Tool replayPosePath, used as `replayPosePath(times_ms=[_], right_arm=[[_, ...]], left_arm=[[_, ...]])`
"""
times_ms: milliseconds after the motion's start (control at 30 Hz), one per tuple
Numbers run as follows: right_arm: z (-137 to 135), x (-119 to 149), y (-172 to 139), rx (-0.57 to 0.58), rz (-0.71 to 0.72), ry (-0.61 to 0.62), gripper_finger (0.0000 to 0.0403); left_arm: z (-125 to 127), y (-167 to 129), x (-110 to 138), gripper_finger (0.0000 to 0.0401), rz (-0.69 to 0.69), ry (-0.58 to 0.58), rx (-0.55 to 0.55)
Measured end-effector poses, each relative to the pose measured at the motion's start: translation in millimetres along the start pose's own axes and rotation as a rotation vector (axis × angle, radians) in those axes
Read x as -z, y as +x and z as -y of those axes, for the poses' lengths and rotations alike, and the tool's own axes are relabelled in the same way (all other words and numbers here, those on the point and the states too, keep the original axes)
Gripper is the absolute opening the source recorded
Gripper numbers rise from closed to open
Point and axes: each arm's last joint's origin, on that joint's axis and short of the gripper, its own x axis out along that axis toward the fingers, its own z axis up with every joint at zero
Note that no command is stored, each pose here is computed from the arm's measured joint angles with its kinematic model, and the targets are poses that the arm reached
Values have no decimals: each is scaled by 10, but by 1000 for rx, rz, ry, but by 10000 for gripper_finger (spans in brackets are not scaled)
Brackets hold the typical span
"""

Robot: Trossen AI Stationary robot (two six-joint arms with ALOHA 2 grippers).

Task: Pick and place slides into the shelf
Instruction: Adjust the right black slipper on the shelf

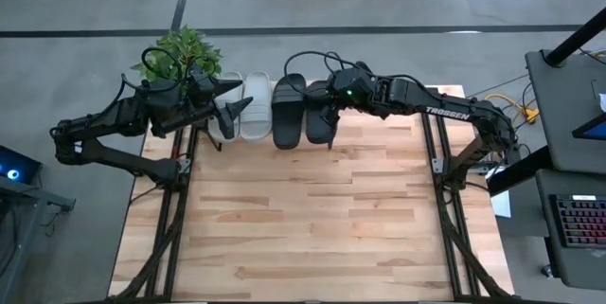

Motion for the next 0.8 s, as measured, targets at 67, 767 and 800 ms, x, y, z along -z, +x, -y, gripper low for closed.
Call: replayPosePath(times_ms=[67,767,800], right_arm=[[2,-13,0,6,13,10,11],[-56,80,316,20,262,261,11],[-56,105,319,19,270,267,11]], left_arm=[[0,0,0,238,0,0,0],[0,1,3,238,-3,1,0],[0,1,5,238,-5,2,0]])
